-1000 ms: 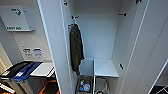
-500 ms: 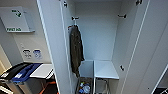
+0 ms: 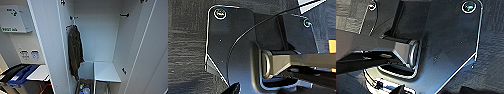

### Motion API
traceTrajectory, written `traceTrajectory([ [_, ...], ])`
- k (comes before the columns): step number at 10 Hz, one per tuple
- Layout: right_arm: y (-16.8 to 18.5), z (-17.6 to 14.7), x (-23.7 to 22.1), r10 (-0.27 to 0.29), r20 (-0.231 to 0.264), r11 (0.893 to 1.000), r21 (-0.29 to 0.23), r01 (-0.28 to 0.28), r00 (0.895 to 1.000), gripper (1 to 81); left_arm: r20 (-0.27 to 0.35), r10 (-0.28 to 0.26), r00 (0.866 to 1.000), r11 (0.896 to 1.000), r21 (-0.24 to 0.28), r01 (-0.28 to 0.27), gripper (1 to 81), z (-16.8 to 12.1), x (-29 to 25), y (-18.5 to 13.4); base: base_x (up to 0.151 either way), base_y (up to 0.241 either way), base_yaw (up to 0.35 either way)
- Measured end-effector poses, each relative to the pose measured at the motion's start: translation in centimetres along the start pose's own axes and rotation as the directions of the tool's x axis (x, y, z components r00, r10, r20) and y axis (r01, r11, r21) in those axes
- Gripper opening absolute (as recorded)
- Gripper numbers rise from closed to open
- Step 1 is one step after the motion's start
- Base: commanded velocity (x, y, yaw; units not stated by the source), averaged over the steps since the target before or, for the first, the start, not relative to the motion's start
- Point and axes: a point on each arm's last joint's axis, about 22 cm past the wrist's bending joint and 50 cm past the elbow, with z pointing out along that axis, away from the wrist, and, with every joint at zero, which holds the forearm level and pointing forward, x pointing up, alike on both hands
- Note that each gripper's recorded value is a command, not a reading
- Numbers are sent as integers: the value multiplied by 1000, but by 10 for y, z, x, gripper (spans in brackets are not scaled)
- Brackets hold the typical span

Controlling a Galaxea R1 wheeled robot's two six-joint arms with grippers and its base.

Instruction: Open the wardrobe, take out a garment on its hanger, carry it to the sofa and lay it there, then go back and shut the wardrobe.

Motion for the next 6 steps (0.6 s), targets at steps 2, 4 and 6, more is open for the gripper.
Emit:
traceTrajectory([
  [2,0,0,-2,1,2,1000,0,-1,1000,811,6,-2,1000,1000,0,2,811,0,-5,0,131,0,0],
  [4,0,0,-2,1,3,1000,0,-1,1000,811,6,-2,1000,1000,0,2,811,0,-5,0,131,0,0],
  [6,0,0,-2,1,3,1000,0,-1,1000,811,6,-2,1000,1000,0,2,811,0,-4,0,118,0,0],
])
